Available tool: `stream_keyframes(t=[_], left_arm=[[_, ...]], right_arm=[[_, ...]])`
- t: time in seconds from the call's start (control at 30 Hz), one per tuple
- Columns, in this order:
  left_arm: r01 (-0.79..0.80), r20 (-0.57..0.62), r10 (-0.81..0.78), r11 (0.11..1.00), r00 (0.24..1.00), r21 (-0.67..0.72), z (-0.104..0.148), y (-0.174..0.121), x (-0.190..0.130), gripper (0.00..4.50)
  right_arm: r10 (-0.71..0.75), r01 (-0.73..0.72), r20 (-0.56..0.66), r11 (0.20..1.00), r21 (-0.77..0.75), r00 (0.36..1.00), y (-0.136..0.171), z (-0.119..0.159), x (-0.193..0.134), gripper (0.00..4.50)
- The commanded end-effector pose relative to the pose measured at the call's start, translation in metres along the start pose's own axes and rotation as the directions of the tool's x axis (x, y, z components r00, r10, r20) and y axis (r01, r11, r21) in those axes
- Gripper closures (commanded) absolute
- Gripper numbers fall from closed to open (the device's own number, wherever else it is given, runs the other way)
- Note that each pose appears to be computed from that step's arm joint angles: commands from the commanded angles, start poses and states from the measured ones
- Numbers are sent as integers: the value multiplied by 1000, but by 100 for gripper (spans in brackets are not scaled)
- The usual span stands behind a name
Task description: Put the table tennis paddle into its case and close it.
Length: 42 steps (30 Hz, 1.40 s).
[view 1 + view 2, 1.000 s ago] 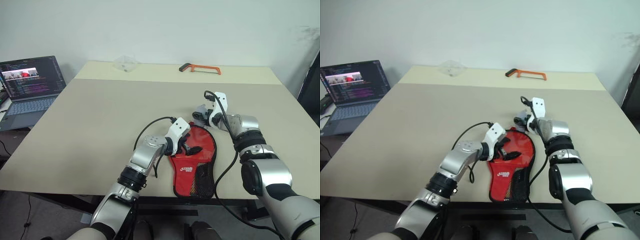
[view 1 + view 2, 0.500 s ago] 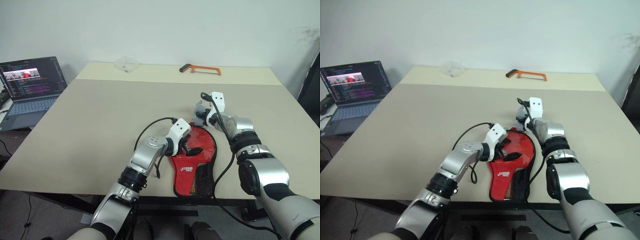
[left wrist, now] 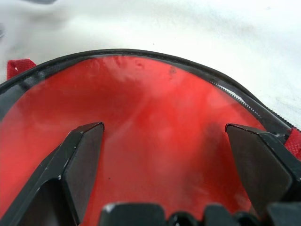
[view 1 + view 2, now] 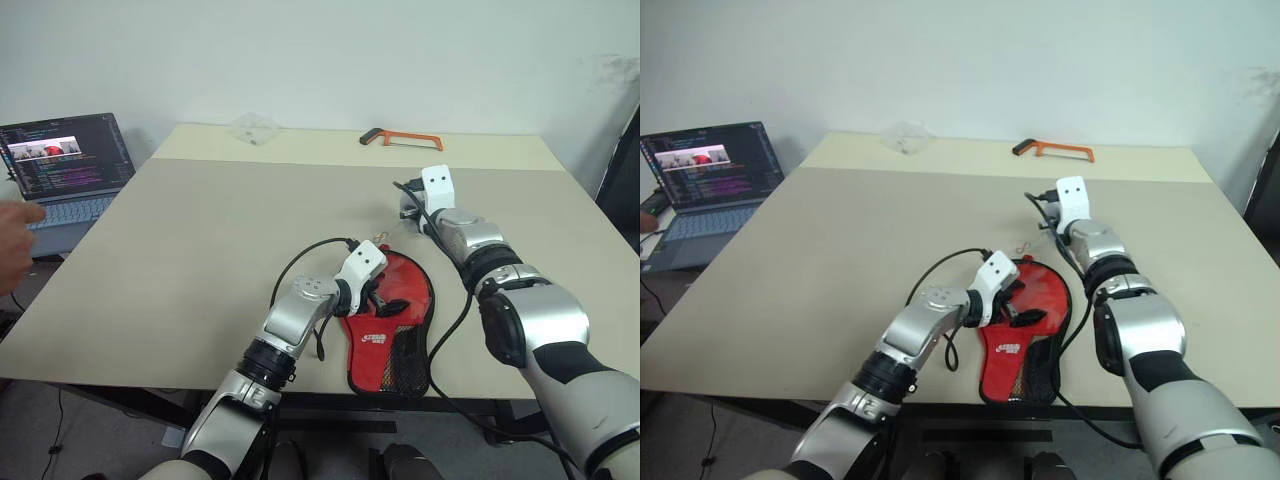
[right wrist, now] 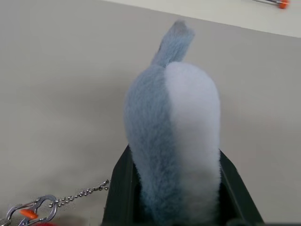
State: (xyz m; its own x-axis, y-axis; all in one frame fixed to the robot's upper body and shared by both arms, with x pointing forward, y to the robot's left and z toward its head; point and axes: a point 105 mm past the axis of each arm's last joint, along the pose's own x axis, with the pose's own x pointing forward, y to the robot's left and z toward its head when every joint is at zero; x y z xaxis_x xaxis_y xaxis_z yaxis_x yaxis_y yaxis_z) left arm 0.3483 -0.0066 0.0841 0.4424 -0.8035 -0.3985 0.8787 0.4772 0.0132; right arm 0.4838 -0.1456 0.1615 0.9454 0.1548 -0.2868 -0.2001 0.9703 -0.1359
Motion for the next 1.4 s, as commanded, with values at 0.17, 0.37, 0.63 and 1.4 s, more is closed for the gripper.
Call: stream_keyframes(t=[0.17, 0.37, 0.63, 1.4], left_arm=[[19, -163, -37, 994, 986, -112, -47, -6, 5, 0], [25, -169, -41, 995, 985, -96, -44, -2, 8, 0], [54, -183, -68, 995, 981, -80, -46, -5, 11, 0], [117, -214, -119, 993, 970, -20, -44, -13, 20, 0]], right_arm=[[-90, 87, -30, 992, -96, 995, -54, -8, -14, 398], [-13, -13, -127, 981, -196, 992, -70, -27, -26, 398], [285, -484, -424, 719, -498, 859, -71, -66, -97, 399], [629, -928, -700, 100, -359, 339, -1, -107, -237, 403]])
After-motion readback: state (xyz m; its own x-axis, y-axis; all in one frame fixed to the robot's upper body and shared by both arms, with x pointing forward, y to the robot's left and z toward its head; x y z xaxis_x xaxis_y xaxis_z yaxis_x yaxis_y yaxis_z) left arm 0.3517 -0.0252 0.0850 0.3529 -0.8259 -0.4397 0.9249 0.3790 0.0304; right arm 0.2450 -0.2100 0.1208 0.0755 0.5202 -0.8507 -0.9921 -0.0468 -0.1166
